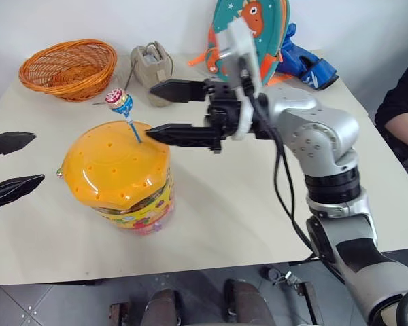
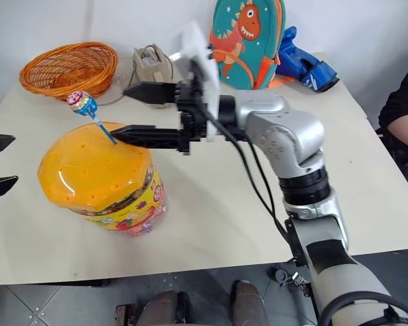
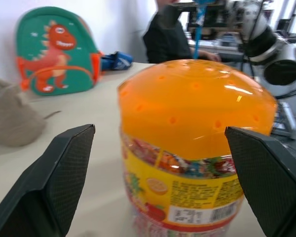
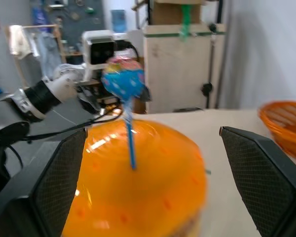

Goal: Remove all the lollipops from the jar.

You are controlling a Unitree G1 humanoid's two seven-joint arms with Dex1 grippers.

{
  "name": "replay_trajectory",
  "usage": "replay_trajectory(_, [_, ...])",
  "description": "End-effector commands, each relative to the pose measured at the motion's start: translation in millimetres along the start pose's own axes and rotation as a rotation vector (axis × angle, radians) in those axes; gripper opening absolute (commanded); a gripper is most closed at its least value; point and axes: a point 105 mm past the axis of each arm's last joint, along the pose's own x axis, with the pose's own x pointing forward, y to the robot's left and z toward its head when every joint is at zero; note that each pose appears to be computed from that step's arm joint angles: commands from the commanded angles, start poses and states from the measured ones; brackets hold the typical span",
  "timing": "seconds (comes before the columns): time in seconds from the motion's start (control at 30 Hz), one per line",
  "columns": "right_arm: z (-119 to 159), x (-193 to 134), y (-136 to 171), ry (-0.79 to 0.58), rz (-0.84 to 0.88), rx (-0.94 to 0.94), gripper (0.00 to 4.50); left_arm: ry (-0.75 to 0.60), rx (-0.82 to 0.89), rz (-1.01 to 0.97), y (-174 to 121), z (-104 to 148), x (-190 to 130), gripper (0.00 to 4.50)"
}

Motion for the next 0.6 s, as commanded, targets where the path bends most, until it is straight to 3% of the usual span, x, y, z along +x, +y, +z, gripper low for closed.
replay_trajectory(0.03, [7.4,18.2,1.1,-0.02,0.031,-0.056,4.5,-0.037,0.046,0.006,-3.2,7.5,4.0,4.48])
replay_trajectory(0.17, [2.6,31.6,-2.4,0.002,0.035,-0.065,4.5,-0.043,0.048,0.009,-2.4,6.3,6.2,4.48])
replay_trajectory(0.27, [6.5,34.3,-5.1,-0.025,0.019,-0.068,3.88,-0.052,0.049,0.004,-2.9,6.3,8.8,4.5])
replay_trajectory(0.6, [38.3,31.4,-7.9,-0.082,0.005,-0.111,0.43,-0.042,0.051,0.02,-3.6,9.2,-2.8,4.5])
